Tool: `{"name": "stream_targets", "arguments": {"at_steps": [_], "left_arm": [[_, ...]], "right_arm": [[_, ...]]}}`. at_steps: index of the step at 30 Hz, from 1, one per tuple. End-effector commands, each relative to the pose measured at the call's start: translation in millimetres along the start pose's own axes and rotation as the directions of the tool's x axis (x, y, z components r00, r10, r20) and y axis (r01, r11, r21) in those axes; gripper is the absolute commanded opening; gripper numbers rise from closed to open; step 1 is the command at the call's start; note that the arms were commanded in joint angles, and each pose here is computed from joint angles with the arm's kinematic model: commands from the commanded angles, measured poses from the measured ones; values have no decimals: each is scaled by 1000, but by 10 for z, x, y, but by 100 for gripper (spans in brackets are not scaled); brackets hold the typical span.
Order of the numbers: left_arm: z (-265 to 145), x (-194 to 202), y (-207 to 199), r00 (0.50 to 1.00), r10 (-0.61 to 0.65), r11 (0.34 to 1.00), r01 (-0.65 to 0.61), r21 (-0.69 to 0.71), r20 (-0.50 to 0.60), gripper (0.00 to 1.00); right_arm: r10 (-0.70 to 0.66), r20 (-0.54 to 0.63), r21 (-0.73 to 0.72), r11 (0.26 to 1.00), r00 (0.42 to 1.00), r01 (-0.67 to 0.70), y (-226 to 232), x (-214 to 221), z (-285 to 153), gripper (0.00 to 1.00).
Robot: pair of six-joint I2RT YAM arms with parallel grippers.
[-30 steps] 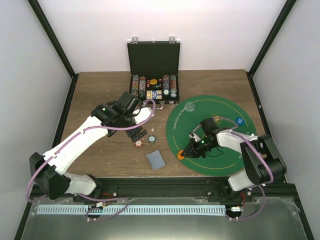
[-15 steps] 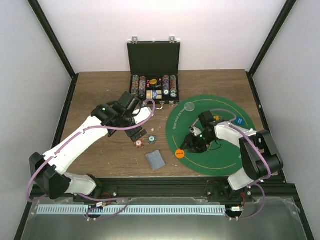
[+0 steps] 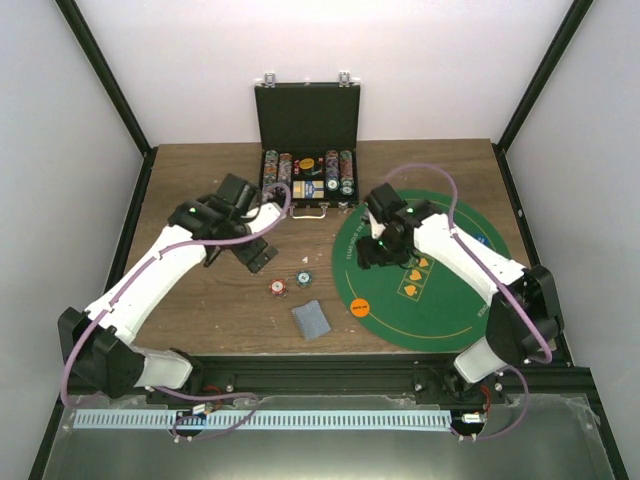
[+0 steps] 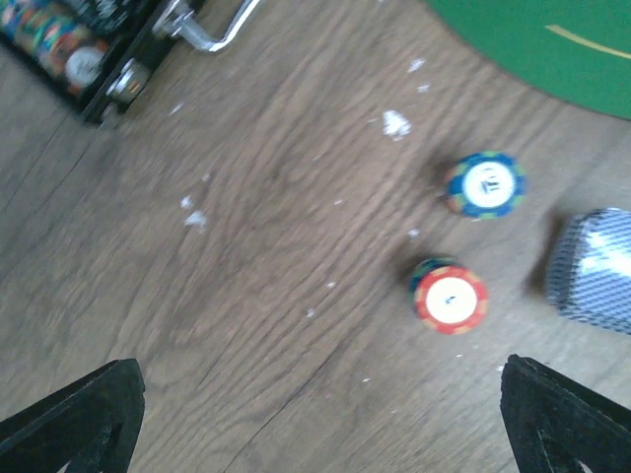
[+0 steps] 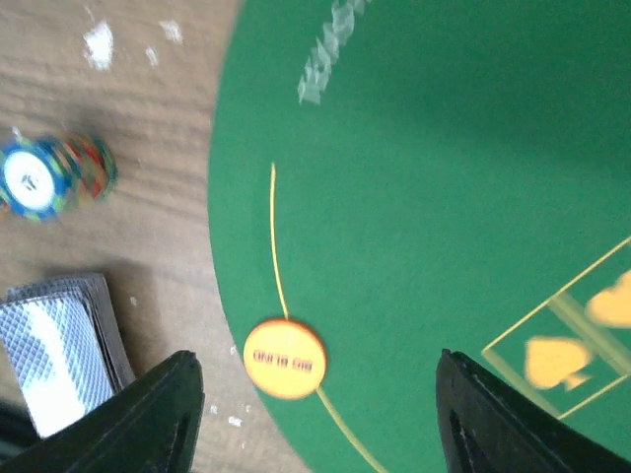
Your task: Distribute texas hold em gaming equipment
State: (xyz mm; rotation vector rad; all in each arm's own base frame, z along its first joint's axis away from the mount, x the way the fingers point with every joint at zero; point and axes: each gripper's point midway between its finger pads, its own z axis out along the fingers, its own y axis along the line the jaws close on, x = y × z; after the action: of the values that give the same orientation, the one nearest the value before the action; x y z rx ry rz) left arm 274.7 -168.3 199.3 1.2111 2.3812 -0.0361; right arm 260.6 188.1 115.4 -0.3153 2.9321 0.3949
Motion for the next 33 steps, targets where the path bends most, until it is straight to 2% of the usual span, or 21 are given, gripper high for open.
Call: {"name": "stream_targets", "arguments": {"at_steps": [1, 2, 3, 8, 12, 15, 21, 33], "left_arm": [[61, 224, 281, 990, -138, 990, 138, -13, -33, 100], [83, 291, 352, 985, -169, 985, 169, -18, -44, 100], [96, 345, 417, 978, -202, 979, 201, -21, -50, 100], [145, 672, 725, 927, -368, 930, 366, -42, -69, 100], [168, 821, 821, 893, -447, 894, 445, -46, -55, 100], [212, 882, 834, 885, -461, 887, 458, -59, -62, 100], [243, 892, 863, 880, -468, 883, 464, -68, -77, 100], [296, 911, 840, 881, -463, 886, 460, -54, -97, 100]], "right_arm": [[-237, 140, 238, 951, 962, 199, 74, -460, -487, 75], [-299, 165, 225, 939, 940, 259, 215, -546, -520, 90], [-355, 197, 205, 927, 914, 315, 371, -624, -549, 99], [-500, 380, 30, 848, 779, 529, 1183, -844, -617, 100], [-535, 419, -29, 799, 733, 600, 1515, -883, -401, 100], [-585, 376, -37, 765, 718, 643, 1658, -845, -61, 100], [-624, 198, -39, 766, 756, 642, 1594, -659, 540, 100], [-673, 44, -34, 737, 738, 675, 1586, -362, 1110, 99]]}}
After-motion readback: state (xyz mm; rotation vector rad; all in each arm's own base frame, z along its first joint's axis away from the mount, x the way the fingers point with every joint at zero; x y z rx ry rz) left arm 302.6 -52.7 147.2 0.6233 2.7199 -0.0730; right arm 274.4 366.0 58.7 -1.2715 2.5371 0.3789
